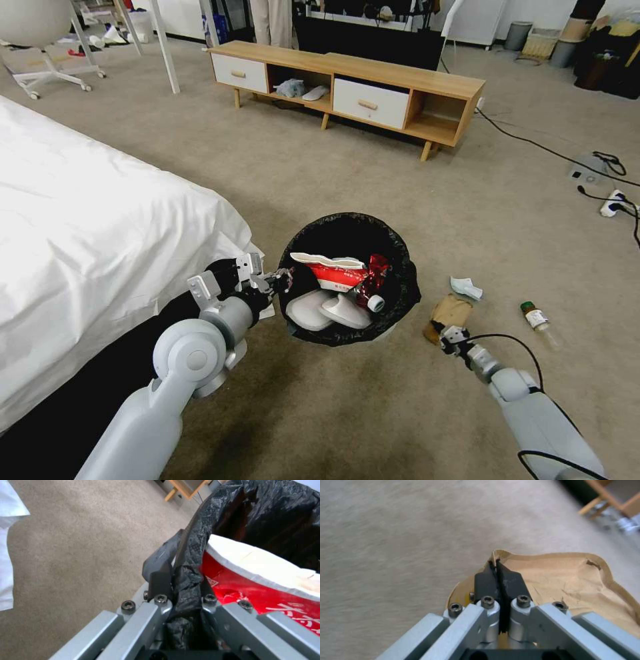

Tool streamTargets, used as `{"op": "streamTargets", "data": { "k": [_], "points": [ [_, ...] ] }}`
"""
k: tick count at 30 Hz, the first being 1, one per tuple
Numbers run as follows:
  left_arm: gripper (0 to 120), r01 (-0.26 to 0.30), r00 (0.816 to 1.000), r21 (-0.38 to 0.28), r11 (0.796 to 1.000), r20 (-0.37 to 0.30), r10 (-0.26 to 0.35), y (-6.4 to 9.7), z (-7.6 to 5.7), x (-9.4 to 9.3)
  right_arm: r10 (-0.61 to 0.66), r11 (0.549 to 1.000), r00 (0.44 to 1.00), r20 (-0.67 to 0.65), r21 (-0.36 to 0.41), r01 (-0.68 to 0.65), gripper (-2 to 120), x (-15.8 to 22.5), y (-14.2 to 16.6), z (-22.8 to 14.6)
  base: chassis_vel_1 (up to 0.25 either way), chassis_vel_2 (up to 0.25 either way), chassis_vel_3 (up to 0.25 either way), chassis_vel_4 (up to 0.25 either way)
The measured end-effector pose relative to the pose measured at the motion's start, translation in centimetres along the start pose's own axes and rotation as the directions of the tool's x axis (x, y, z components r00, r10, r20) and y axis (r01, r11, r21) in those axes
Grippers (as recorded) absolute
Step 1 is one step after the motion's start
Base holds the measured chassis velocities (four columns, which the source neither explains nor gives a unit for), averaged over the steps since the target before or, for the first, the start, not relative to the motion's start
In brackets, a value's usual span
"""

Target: Pick up the trash bin, then pick up the garbage from the floor and place it into the trash bin.

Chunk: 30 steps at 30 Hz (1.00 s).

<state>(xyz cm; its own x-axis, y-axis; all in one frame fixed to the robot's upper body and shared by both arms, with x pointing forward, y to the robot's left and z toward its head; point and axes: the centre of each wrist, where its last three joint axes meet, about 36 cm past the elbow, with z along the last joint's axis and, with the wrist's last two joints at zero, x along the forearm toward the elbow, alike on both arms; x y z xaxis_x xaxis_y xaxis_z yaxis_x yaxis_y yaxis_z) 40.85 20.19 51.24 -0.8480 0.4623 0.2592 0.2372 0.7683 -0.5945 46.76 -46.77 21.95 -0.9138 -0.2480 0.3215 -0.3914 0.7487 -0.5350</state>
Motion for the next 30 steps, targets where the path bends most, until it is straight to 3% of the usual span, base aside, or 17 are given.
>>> {"op": "streamTargets", "data": {
  "k": [5,20,24,26,30],
  "points": [
    [3,-0.002,1.000,0.002,1.000,-0.002,0.002,-0.2,0.1,-0.1,0.101,0.995,0.992,0.073,-0.027,-0.099,0,2.5,-3.7,-2.1,0.000,0.000,0.000,0.000],
    [3,0.002,1.000,-0.002,1.000,-0.008,-0.002,-0.1,0.2,-0.3,0.261,0.965,0.939,0.224,-0.073,-0.251,0,6.1,-9.1,-7.2,0.000,0.000,0.000,0.000],
    [3,0.006,1.000,-0.006,1.000,-0.008,-0.006,0.0,0.0,-0.4,0.307,0.952,0.891,0.335,-0.107,-0.288,0,7.6,-11.3,-11.5,0.000,0.000,0.000,0.000],
    [3,0.007,1.000,-0.006,1.000,-0.009,-0.007,0.1,0.0,-0.4,0.310,0.951,0.886,0.345,-0.110,-0.290,0,7.7,-11.5,-11.9,0.000,0.000,0.000,0.000],
    [3,0.011,1.000,-0.007,1.000,-0.018,-0.011,0.2,0.2,-0.6,0.316,0.949,0.833,0.454,-0.147,-0.279,0,8.8,-12.1,-16.4,0.000,0.000,0.000,0.000]
  ]
}}
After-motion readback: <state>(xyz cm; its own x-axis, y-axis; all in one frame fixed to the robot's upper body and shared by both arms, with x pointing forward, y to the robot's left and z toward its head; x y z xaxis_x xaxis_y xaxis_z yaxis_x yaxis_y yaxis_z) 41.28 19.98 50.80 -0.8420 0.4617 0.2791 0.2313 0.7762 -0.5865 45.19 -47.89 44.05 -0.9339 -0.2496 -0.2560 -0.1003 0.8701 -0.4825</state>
